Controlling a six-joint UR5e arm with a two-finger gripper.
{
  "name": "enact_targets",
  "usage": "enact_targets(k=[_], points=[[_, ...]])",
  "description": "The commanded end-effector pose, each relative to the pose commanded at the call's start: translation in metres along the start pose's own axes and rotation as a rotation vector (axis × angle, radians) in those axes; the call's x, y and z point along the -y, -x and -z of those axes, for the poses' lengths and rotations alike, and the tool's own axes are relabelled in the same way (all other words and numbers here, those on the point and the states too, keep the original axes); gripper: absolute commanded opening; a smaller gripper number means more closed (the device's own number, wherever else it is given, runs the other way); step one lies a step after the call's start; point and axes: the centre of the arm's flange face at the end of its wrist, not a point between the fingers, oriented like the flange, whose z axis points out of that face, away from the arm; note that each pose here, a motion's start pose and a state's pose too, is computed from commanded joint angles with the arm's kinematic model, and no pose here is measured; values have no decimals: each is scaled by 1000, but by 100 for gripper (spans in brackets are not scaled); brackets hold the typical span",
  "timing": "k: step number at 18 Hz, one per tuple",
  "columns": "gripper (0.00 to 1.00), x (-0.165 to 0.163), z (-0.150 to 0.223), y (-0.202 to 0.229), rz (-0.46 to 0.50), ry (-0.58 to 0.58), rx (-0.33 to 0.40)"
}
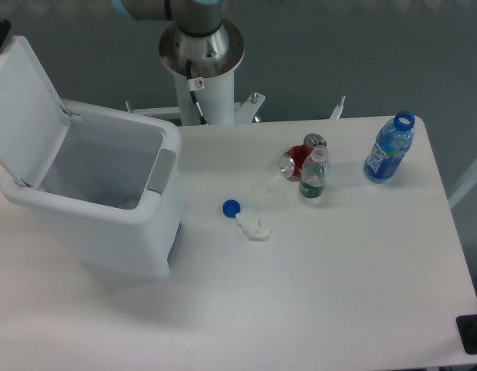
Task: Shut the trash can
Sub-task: 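Move the gripper behind the raised lid of the trash can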
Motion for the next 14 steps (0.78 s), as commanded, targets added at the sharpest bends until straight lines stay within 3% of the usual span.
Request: enact_targets(k=[14], points=[[100,-2,-3,12,1,28,61]])
